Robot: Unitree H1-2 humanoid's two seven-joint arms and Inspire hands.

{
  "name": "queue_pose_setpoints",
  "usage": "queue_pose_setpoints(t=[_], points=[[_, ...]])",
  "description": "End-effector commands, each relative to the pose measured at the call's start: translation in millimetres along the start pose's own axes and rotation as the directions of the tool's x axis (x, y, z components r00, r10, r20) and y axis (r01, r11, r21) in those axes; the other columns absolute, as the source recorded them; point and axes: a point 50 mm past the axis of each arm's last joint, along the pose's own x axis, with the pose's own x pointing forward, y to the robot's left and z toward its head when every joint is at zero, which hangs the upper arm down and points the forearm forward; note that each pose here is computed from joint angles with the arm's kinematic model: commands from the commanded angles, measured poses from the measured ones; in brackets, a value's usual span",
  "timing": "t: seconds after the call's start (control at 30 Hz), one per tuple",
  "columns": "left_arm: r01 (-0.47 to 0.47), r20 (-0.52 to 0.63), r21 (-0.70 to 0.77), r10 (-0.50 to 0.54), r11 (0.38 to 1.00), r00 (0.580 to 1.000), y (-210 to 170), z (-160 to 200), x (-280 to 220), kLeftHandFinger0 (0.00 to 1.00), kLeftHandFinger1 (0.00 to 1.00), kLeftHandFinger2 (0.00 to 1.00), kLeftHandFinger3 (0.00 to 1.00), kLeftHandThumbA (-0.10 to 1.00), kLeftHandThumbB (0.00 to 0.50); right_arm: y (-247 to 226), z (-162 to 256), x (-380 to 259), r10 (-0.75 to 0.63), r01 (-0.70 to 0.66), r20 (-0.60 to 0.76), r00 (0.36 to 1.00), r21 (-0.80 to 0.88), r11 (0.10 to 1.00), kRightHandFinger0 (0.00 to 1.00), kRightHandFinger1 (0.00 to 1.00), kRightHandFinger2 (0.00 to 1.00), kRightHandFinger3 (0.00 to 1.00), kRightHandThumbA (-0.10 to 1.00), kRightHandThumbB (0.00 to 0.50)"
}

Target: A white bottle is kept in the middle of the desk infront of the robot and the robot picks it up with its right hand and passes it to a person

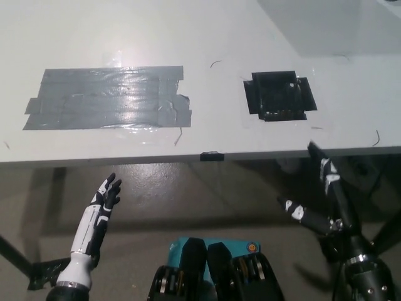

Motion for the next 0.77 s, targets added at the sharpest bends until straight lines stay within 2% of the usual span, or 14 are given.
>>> queue_pose_setpoints(t=[0.0, 0.07, 0.17, 0.33, 0.43, 0.73], points=[[0.001, 0.053, -0.004, -0.001, 1.000, 0.999, 2.8, 5.9, 3.3, 1.00, 1.00, 1.00, 1.00, 0.96, 0.072, -3.5, -3.9, 10.1, -0.002, 0.002, 0.055, 0.998, 0.007, 1.000, 1.00, 1.00, 1.00, 1.00, 0.86, 0.207], [0.002, 0.049, -0.005, -0.002, 1.000, 0.999, 2.5, 5.4, 2.9, 1.00, 1.00, 1.00, 1.00, 0.96, 0.063, -3.1, -5.7, 9.6, 0.008, -0.009, 0.044, 0.999, 0.003, 1.000, 1.00, 1.00, 1.00, 1.00, 0.88, 0.227], [0.003, 0.040, -0.010, -0.002, 1.000, 0.999, 2.4, 5.4, 1.7, 1.00, 1.00, 1.00, 1.00, 0.96, 0.067, -0.3, -7.7, 8.3, 0.035, -0.035, 0.037, 0.999, -0.010, 0.999, 1.00, 1.00, 1.00, 1.00, 0.86, 0.206], [0.008, 0.030, -0.014, -0.008, 1.000, 1.000, 1.9, 5.5, 0.9, 1.00, 1.00, 1.00, 1.00, 0.95, 0.083, 0.9, -10.4, 5.2, 0.054, -0.053, 0.021, 0.998, -0.025, 0.998, 1.00, 1.00, 1.00, 1.00, 0.87, 0.222], [0.006, 0.036, -0.021, -0.006, 1.000, 0.999, 1.8, 5.9, 1.1, 1.00, 1.00, 1.00, 1.00, 0.94, 0.064, 1.3, -11.9, 5.5, 0.064, -0.063, 0.007, 0.998, -0.043, 0.997, 1.00, 1.00, 1.00, 1.00, 0.90, 0.247], [0.008, 0.041, -0.012, -0.007, 1.000, 0.999, 2.7, 6.3, 0.5, 1.00, 1.00, 1.00, 1.00, 0.93, 0.032, 2.3, -10.7, 6.3, 0.081, -0.081, 0.003, 0.997, -0.060, 0.995, 1.00, 1.00, 1.00, 1.00, 0.91, 0.255]])
